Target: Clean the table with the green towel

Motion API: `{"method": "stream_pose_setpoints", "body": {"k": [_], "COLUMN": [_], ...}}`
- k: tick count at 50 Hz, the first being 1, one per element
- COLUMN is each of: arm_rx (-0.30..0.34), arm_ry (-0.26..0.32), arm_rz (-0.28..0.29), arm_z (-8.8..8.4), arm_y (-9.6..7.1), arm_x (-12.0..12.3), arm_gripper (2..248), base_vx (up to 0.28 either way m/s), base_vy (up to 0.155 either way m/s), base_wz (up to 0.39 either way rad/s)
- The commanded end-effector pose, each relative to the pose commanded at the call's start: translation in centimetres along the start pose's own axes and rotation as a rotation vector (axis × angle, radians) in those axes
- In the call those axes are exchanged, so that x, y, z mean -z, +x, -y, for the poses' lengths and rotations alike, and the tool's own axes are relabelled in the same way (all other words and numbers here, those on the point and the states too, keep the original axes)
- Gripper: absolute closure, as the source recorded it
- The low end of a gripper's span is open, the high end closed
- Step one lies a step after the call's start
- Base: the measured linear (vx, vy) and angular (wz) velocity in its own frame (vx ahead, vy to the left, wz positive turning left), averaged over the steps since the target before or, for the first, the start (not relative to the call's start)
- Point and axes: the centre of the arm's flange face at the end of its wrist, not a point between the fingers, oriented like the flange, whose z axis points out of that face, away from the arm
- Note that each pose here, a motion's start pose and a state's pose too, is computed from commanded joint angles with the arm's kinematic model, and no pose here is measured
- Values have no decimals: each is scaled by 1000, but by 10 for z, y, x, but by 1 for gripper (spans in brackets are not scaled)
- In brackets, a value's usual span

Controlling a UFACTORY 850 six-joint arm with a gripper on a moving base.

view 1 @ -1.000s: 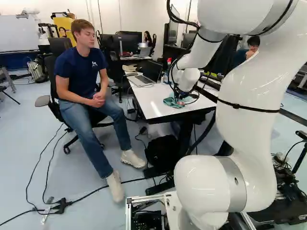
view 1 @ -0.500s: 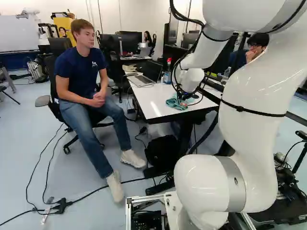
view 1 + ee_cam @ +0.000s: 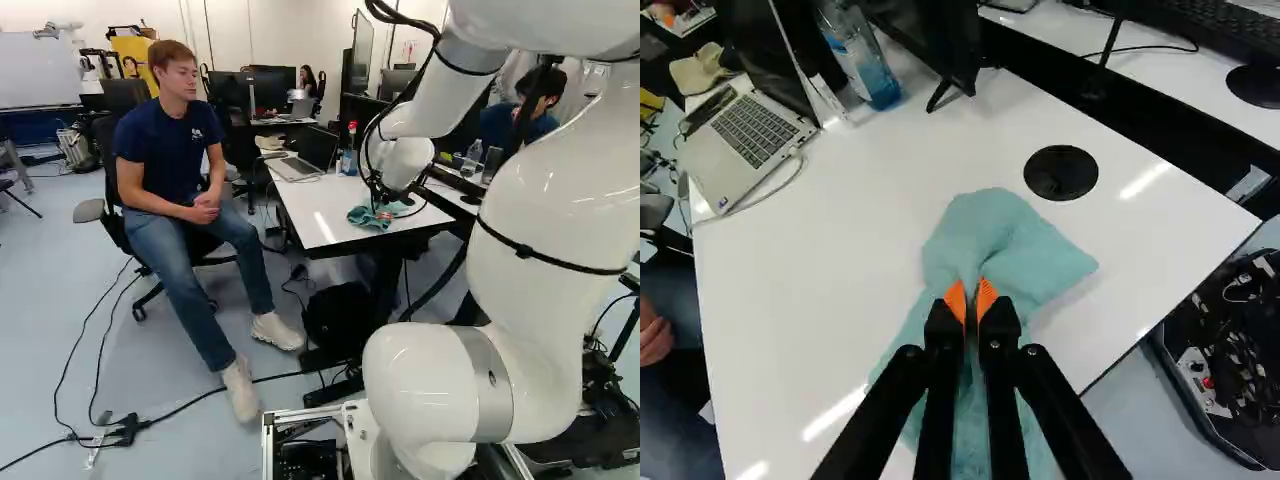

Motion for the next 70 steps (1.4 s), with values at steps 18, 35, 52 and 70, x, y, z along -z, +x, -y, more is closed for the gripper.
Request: {"method": "stream_pose_setpoints", "body": {"k": [18, 35, 52, 70], "arm_rx": [0, -3, -3, -3], "arm_ry": [16, 17, 16, 16], "arm_rz": [-43, -53, -53, -53], "arm_z": [-6, -12, -12, -12], "arm_y": [-17, -28, -28, -28], "arm_x": [45, 59, 59, 59], "arm_gripper": [217, 217, 217, 217], "base_vx": [0, 0, 0, 0], "base_vy": [0, 0, 0, 0], "base_wz": [0, 0, 0, 0]}}
